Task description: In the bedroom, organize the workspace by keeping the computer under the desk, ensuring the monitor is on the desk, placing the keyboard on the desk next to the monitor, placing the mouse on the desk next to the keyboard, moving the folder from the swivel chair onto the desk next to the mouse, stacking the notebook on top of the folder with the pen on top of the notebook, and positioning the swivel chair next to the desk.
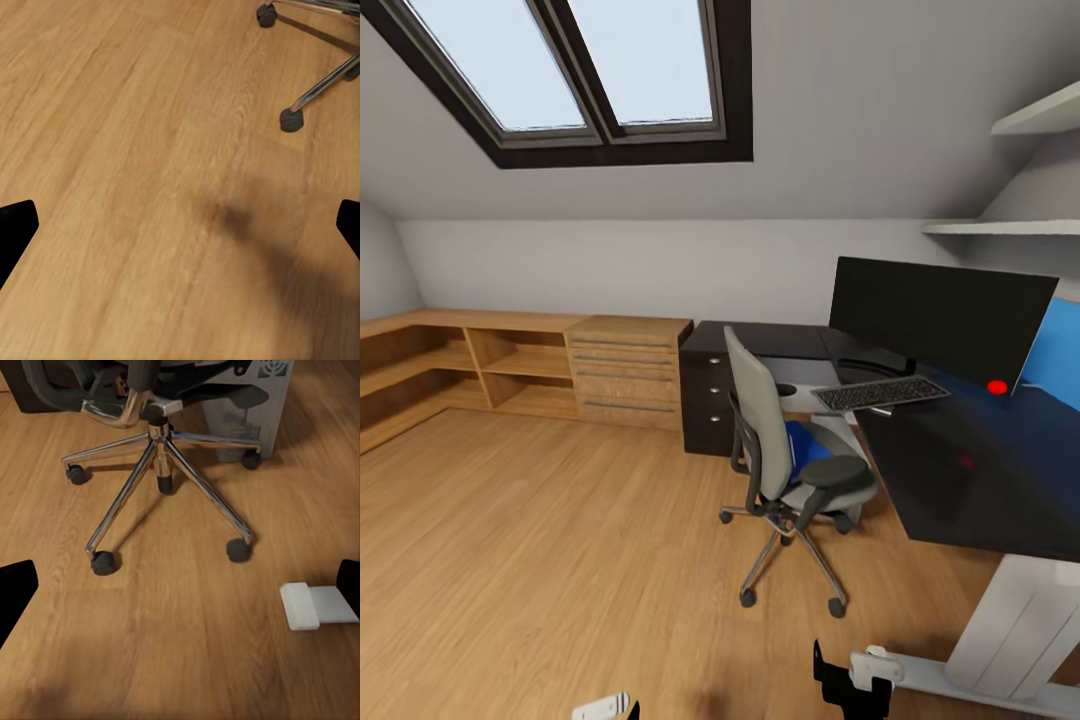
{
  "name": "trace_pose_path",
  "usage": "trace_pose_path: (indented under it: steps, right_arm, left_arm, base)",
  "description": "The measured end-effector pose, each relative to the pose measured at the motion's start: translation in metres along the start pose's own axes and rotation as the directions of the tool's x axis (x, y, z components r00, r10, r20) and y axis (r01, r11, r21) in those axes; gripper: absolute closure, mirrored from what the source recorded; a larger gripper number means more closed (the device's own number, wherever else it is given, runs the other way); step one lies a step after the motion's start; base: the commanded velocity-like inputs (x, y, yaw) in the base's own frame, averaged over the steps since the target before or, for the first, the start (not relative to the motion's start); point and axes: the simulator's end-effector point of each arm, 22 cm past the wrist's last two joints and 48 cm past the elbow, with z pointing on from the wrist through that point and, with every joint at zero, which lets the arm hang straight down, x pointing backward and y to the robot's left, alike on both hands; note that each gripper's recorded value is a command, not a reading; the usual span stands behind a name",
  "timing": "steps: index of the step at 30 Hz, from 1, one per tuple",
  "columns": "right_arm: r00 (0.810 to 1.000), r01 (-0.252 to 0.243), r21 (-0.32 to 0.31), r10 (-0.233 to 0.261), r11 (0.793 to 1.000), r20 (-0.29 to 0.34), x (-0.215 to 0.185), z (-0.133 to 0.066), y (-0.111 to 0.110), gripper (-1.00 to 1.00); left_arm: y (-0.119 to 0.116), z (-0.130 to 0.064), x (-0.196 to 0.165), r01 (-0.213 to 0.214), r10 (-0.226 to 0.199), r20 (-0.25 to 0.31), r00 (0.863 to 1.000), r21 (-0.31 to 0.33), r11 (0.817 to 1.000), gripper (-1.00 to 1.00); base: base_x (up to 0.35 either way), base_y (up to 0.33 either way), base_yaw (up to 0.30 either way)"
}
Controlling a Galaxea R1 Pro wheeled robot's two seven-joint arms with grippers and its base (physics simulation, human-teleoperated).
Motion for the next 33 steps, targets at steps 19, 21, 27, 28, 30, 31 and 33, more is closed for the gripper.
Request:
trace_pose_path:
  steps: [19,21,27,28,30,31,33]
  right_arm:
    - [1.000,0.021,0.061,-0.021,0.998,-0.009,-0.036,0.064,-0.025,-1.00]
    - [1.000,0.019,0.068,-0.020,0.997,0.009,-0.047,0.072,-0.030,-1.00]
    - [0.998,-0.038,0.099,0.033,0.994,0.052,-0.070,0.090,-0.043,-1.00]
    - [0.998,-0.047,0.102,0.041,0.994,0.054,-0.070,0.091,-0.044,-1.00]
    - [0.997,-0.059,0.106,0.053,0.993,0.059,-0.069,0.094,-0.046,-1.00]
    - [0.996,-0.065,0.108,0.059,0.992,0.061,-0.069,0.095,-0.047,-1.00]
    - [0.996,-0.074,0.109,0.067,0.991,0.065,-0.067,0.097,-0.047,-1.00]
  left_arm:
    - [-0.026,0.031,-0.061,0.011,-0.010,-0.004,1.000,0.058,0.998,-1.00]
    - [-0.028,0.033,-0.067,0.010,-0.010,-0.001,1.000,0.061,0.998,-1.00]
    - [-0.039,0.042,-0.084,0.016,-0.017,0.012,1.000,0.080,0.997,-1.00]
    - [-0.040,0.044,-0.086,0.018,-0.020,0.015,1.000,0.083,0.996,-1.00]
    - [-0.042,0.048,-0.089,0.025,-0.027,0.020,0.999,0.087,0.996,-1.00]
    - [-0.043,0.049,-0.089,0.030,-0.032,0.022,0.999,0.090,0.996,-1.00]
    - [-0.044,0.052,-0.089,0.039,-0.041,0.024,0.999,0.094,0.995,-1.00]
  base:
    - [0.000,0.000,0.000]
    - [0.000,0.000,0.000]
    - [0.000,0.000,0.000]
    - [0.000,0.000,0.000]
    - [0.000,0.000,0.000]
    - [0.000,0.000,0.000]
    - [0.000,0.000,0.000]
